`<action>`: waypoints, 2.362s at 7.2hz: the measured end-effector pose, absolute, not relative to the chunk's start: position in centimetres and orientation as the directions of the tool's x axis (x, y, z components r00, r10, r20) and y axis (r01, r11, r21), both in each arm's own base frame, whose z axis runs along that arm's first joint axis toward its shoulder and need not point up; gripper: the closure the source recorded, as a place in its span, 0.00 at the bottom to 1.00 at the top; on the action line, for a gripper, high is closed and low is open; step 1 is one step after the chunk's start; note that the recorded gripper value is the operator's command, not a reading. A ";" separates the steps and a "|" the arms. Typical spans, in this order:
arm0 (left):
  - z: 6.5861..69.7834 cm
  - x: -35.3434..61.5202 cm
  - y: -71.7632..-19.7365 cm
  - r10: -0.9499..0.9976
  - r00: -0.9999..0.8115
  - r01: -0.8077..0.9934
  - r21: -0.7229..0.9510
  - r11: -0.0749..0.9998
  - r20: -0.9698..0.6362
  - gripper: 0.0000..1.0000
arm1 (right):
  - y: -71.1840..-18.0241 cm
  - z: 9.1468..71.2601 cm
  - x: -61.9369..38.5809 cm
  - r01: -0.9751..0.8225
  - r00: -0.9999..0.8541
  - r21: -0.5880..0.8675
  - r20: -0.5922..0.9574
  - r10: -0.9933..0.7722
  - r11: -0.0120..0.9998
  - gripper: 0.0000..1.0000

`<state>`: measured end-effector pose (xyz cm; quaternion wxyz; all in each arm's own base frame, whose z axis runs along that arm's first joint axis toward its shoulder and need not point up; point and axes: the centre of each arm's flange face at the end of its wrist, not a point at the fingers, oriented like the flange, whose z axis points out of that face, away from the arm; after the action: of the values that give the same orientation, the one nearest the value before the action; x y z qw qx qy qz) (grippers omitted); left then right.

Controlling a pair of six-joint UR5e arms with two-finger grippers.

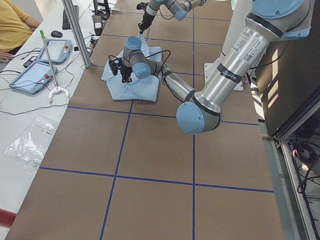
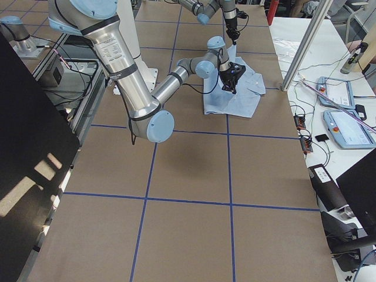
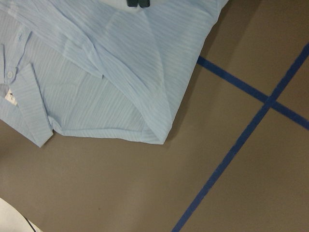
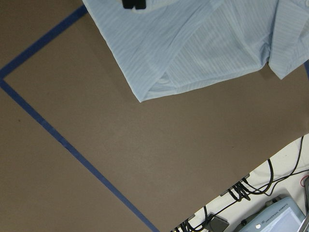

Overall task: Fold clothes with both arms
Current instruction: 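Lay the hem down near the collar and open both grippers, then move the right gripper back toward the folded shirt's side edge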

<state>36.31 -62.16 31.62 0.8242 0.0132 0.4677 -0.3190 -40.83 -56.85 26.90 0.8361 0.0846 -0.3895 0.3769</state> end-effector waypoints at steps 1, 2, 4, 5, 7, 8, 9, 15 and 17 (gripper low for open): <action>33.3 36.8 -63.6 -0.516 0.354 0.544 -0.276 0.792 -0.780 1.00 | -59.1 28.0 -42.0 -0.699 0.417 -0.153 0.707 0.571 0.699 1.00; 34.4 37.5 -64.7 -0.515 0.352 0.547 -0.275 0.791 -0.781 1.00 | -60.6 29.0 -42.6 -0.702 0.418 -0.154 0.702 0.577 0.696 1.00; 35.1 38.8 -66.7 -0.525 0.358 0.552 -0.278 0.786 -0.772 1.00 | -62.2 30.2 -43.3 -0.706 0.427 -0.154 0.687 0.589 0.691 1.00; 35.7 39.4 -67.4 -0.529 0.362 0.554 -0.279 0.784 -0.767 1.00 | -62.6 30.6 -43.6 -0.704 0.436 -0.149 0.680 0.589 0.694 1.00; 37.0 40.0 -67.8 -0.532 0.367 0.554 -0.280 0.784 -0.763 1.00 | -63.0 31.1 -43.9 -0.698 0.454 -0.138 0.673 0.584 0.703 1.00; 37.1 40.1 -67.8 -0.532 0.368 0.554 -0.280 0.784 -0.762 1.00 | -63.1 31.3 -44.0 -0.696 0.460 -0.134 0.671 0.581 0.706 0.99; 37.1 40.2 -67.8 -0.532 0.368 0.553 -0.280 0.785 -0.763 0.85 | -63.2 31.5 -44.1 -0.693 0.467 -0.130 0.669 0.578 0.710 0.61; 36.4 39.8 -67.6 -0.521 0.362 0.549 -0.275 0.789 -0.773 0.64 | -62.8 30.1 -44.1 -0.670 0.420 -0.152 0.729 0.540 0.727 0.11; 36.1 39.0 -66.8 -0.513 0.353 0.546 -0.272 0.792 -0.783 0.64 | -57.1 30.4 -41.8 -0.631 0.389 -0.193 0.759 0.522 0.751 0.08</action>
<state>39.04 -66.83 36.11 0.8224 0.0179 0.4687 -0.3220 -41.78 -57.09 30.41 0.8308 0.0635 -0.4304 0.3472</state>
